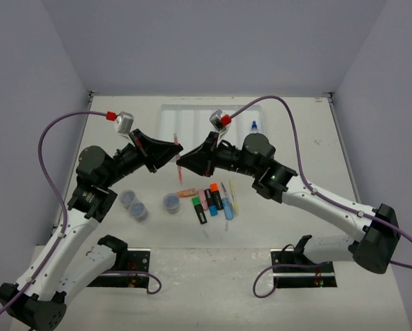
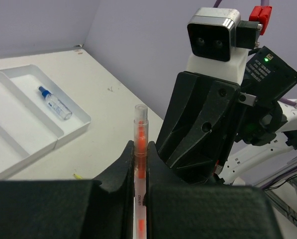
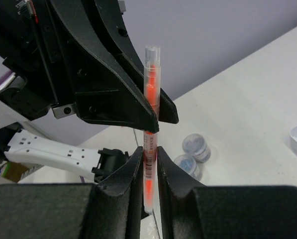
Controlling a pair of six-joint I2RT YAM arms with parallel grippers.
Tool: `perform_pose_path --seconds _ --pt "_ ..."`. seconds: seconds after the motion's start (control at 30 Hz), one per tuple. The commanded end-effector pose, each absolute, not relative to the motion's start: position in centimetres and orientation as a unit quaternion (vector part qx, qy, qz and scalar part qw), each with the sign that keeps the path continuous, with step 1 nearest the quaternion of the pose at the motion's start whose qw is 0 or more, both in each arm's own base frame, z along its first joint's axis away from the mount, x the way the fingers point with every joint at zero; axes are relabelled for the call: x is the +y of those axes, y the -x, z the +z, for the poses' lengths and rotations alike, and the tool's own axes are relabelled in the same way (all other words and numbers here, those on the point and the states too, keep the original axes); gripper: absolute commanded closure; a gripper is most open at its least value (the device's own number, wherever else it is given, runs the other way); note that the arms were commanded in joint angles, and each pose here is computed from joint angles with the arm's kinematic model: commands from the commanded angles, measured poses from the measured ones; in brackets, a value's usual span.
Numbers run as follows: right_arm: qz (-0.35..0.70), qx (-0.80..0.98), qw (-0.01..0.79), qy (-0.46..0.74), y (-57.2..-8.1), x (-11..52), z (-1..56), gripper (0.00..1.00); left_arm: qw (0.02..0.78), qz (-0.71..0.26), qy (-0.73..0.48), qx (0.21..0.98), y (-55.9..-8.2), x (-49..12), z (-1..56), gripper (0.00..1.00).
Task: Sort the stationery into containers
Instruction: Close the pen cap on the pen.
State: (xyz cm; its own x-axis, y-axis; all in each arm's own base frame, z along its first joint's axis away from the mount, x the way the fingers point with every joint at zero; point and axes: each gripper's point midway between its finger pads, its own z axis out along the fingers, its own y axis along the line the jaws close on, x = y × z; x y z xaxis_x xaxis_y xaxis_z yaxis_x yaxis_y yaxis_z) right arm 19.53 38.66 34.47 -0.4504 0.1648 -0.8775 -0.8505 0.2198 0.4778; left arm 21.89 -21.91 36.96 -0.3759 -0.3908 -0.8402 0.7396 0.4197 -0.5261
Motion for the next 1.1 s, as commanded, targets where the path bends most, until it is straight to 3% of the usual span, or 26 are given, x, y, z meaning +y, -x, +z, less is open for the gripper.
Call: perform_pose_path --seconds 0.0,0.13,0.3,0.33,0.43,0.53,1.07 --pt "0.606 0.572 0.446 0.328 -17.5 40.2 37.5 0.78 0.575 -0.543 -0.18 0.585 -19.4 -21.7 40.1 1.0" --pt "0.614 0.565 0.435 0.339 -17.1 40.7 37.6 0.8 0.586 -0.545 -0.188 0.57 -18.5 -21.5 41.1 1.0" --pt "0.616 0.56 0.435 0.342 -16.9 40.7 38.2 1.0 0.588 -0.541 -0.187 0.571 -18.7 -21.4 41.2 1.0" --pt "0.615 0.56 0.437 0.342 -16.9 40.6 38.3 1.0 0.587 -0.539 -0.186 0.574 -18.9 -21.4 41.1 0.94" --pt "0.609 0.561 0.443 0.344 -16.9 40.4 38.2 1.0 0.585 -0.529 -0.18 0.588 -19.5 -21.4 40.6 0.6" --pt "0.6 0.565 0.451 0.343 -17.0 40.0 38.0 1.0 0.594 -0.511 -0.172 0.597 -20.1 -21.0 40.6 0.4" --pt "0.588 0.577 0.437 0.362 -16.9 40.2 36.8 1.0 0.619 -0.481 -0.177 0.595 -20.5 -20.3 44.1 0.35"
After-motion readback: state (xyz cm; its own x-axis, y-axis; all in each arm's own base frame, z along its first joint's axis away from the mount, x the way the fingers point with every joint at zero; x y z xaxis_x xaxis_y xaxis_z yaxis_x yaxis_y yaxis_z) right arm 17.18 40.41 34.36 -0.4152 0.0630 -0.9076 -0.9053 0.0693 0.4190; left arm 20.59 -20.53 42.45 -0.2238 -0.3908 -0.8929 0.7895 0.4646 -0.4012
